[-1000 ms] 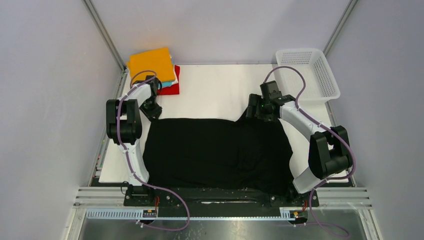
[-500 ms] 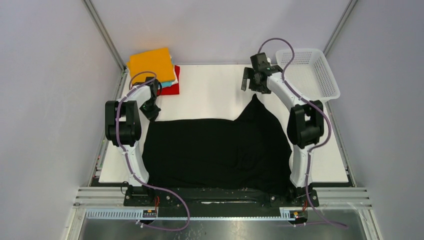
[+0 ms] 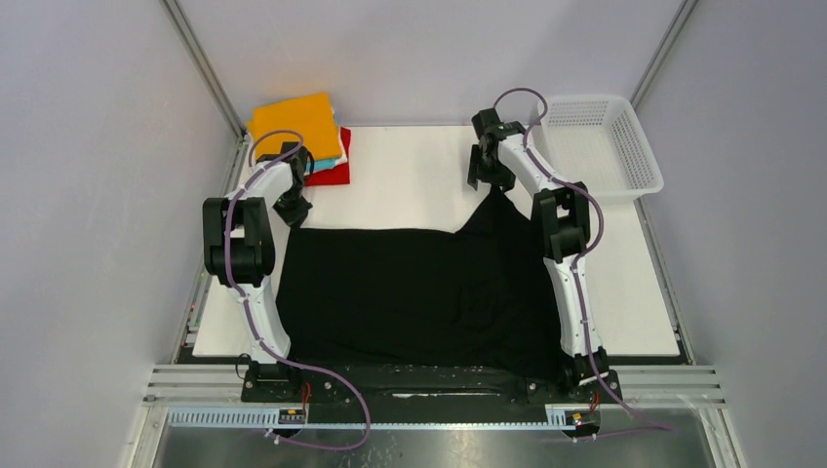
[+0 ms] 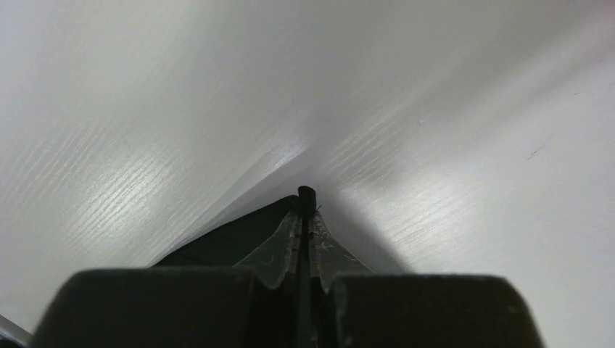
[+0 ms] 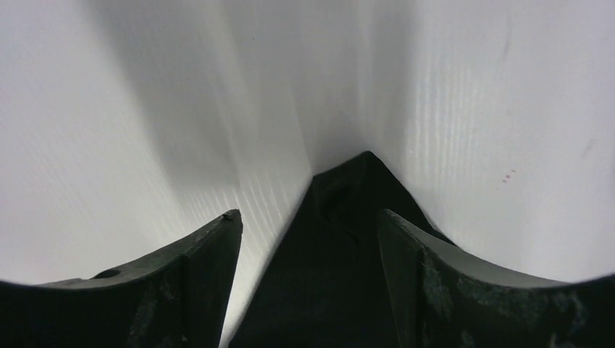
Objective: Fold and stack the t-shirts
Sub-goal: Grab the side of the flattened tshirt furthest away from the robot with both arms
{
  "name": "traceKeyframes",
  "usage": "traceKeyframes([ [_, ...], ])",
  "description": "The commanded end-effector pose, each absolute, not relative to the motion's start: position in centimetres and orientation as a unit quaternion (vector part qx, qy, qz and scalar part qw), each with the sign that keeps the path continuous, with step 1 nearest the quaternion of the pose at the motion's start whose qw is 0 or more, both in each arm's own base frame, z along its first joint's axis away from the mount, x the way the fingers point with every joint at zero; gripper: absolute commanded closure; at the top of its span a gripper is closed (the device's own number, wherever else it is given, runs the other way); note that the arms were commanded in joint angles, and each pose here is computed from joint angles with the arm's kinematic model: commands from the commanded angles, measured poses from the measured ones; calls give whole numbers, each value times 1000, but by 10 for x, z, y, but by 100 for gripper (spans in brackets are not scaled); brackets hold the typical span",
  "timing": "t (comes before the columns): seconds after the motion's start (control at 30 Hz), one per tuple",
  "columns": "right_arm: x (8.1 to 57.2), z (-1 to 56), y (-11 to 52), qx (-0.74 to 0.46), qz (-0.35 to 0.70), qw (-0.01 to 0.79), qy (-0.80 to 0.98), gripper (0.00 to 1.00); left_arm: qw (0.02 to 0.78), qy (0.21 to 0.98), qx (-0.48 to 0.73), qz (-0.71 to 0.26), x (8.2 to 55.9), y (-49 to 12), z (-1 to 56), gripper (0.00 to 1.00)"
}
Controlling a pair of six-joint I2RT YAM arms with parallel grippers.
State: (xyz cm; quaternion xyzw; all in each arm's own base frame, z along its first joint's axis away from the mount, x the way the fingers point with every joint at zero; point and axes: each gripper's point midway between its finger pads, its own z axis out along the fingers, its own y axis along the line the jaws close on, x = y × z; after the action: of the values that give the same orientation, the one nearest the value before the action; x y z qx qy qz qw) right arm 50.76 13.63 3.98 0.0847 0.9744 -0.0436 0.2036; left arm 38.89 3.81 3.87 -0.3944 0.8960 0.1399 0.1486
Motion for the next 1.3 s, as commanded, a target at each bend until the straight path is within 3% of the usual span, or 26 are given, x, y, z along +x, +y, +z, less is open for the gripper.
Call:
traceKeyframes([
  [0.0,504,36,143,102,-26,174,979,27,189,883,-404,145,404,46,61,100],
  [0.23,507,27,134,121,-31,171,977,63,189,883,-404,148,406,47,61,100],
  [0.53,502,16,117,146,-20,147,978,82,189,880,-409,148,406,50,61,100],
  [0.6,508,21,121,144,-7,158,977,99,192,879,-410,148,407,51,62,100],
  [0.9,534,99,117,135,32,243,960,100,215,875,-415,130,428,52,81,100],
  [1.07,500,112,122,132,66,249,957,100,229,872,-414,121,419,51,91,100],
  [1.27,423,102,117,150,98,236,955,100,220,876,-411,123,399,51,84,100],
])
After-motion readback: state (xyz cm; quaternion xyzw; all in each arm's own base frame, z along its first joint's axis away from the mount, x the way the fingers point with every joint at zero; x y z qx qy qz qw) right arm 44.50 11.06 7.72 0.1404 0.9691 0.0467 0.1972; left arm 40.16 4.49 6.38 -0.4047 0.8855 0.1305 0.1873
